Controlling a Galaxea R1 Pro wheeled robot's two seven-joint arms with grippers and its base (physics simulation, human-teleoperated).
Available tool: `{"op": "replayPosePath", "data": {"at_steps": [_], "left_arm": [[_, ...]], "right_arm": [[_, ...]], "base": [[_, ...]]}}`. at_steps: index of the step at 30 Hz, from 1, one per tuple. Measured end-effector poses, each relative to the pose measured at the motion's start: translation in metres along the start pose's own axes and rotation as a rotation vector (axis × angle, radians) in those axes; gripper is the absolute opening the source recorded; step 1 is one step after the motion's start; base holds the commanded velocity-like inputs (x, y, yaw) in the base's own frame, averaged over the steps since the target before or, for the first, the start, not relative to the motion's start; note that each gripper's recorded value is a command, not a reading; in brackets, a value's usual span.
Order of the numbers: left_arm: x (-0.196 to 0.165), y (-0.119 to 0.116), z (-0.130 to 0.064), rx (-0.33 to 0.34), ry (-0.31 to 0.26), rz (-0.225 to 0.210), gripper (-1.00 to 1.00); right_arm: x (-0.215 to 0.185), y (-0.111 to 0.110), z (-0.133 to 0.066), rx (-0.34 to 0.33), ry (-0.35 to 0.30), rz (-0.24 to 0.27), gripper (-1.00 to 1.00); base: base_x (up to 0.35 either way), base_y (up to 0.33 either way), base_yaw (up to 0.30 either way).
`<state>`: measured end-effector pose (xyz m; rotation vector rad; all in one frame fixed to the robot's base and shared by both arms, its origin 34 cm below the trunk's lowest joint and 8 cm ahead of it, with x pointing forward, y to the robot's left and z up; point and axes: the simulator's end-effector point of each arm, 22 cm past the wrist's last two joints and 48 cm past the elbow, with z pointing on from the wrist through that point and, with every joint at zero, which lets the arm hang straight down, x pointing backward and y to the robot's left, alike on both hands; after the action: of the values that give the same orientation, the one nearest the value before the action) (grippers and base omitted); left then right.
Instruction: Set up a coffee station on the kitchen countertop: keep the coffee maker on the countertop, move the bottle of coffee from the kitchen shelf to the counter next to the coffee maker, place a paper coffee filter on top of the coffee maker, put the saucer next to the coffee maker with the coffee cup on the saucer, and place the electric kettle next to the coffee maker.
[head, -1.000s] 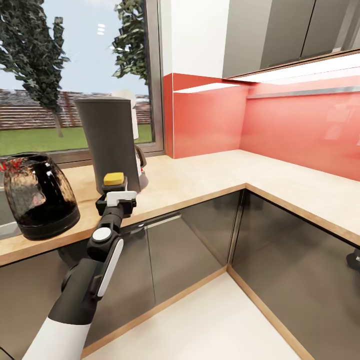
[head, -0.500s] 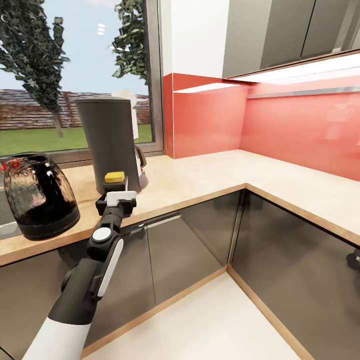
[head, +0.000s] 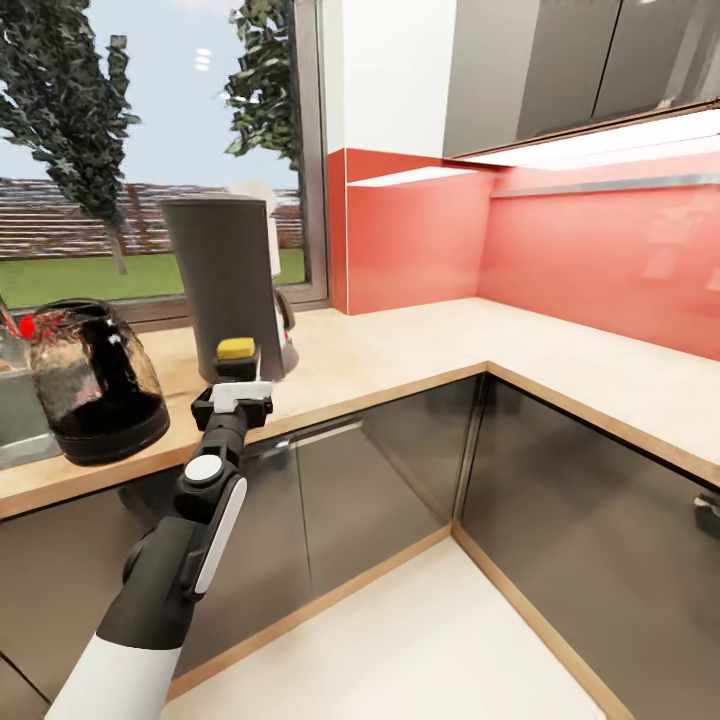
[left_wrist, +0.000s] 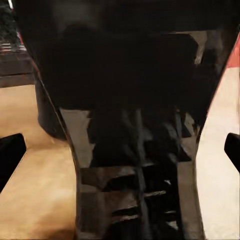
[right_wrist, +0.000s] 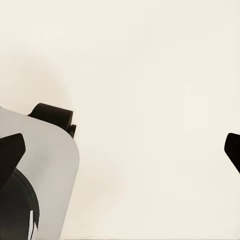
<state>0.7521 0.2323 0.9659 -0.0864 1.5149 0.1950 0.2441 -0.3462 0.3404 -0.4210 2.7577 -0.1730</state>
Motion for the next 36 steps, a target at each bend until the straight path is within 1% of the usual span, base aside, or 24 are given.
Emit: {"op": "replayPosePath", "data": {"at_steps": [9,15,19,21,23,25,26,28,29,32,34,35,36], "left_arm": [[0.000,0.000,0.000,0.000,0.000,0.000,1.00],[-0.001,-0.001,0.000,0.005,0.000,-0.002,1.00],[-0.001,-0.006,-0.001,0.021,0.000,-0.007,1.00],[-0.002,-0.026,-0.003,0.113,-0.002,-0.009,1.00],[-0.003,-0.040,-0.005,0.177,-0.003,-0.010,1.00],[-0.003,-0.070,-0.012,0.316,-0.001,-0.020,1.00],[-0.003,-0.075,-0.014,0.343,-0.001,-0.025,1.00],[-0.004,-0.091,-0.021,0.422,0.003,-0.063,1.00],[-0.005,-0.098,-0.024,0.459,0.005,-0.090,1.00],[-0.007,-0.104,-0.028,0.494,0.005,-0.113,1.00],[-0.007,-0.111,-0.032,0.530,0.004,-0.119,1.00],[-0.008,-0.119,-0.036,0.573,0.003,-0.124,1.00],[-0.008,-0.124,-0.040,0.602,0.003,-0.127,1.00]], "right_arm": [[0.000,0.000,0.000,0.000,0.000,0.000,1.00],[0.000,0.000,0.000,0.000,-0.001,0.000,1.00],[0.000,0.000,0.000,0.000,0.000,0.000,1.00],[0.000,0.000,0.000,0.000,0.000,0.000,1.00],[0.000,0.000,0.000,0.000,0.000,0.000,1.00],[0.000,0.000,0.000,0.000,0.000,0.000,1.00],[0.000,0.000,0.000,0.000,0.000,0.000,1.00],[0.000,0.000,0.000,0.000,0.000,0.000,1.00],[0.000,0.000,0.000,0.000,0.000,0.000,1.00],[0.000,0.000,0.000,0.000,0.000,0.000,1.00],[0.000,0.000,0.000,0.000,0.000,0.000,1.00],[0.000,0.000,0.000,0.000,0.000,0.000,1.00],[0.000,0.000,0.000,0.000,0.000,0.000,1.00]], "base": [[-0.311,0.000,0.000],[-0.077,0.000,0.000],[-0.014,0.000,0.000],[-0.003,0.000,0.000],[-0.002,0.000,0.000],[0.000,0.000,0.000],[0.000,0.000,0.000],[0.000,0.000,0.000],[0.000,0.000,0.000],[0.000,0.000,0.000],[0.000,0.000,0.000],[0.000,0.000,0.000],[0.000,0.000,0.000]]}}
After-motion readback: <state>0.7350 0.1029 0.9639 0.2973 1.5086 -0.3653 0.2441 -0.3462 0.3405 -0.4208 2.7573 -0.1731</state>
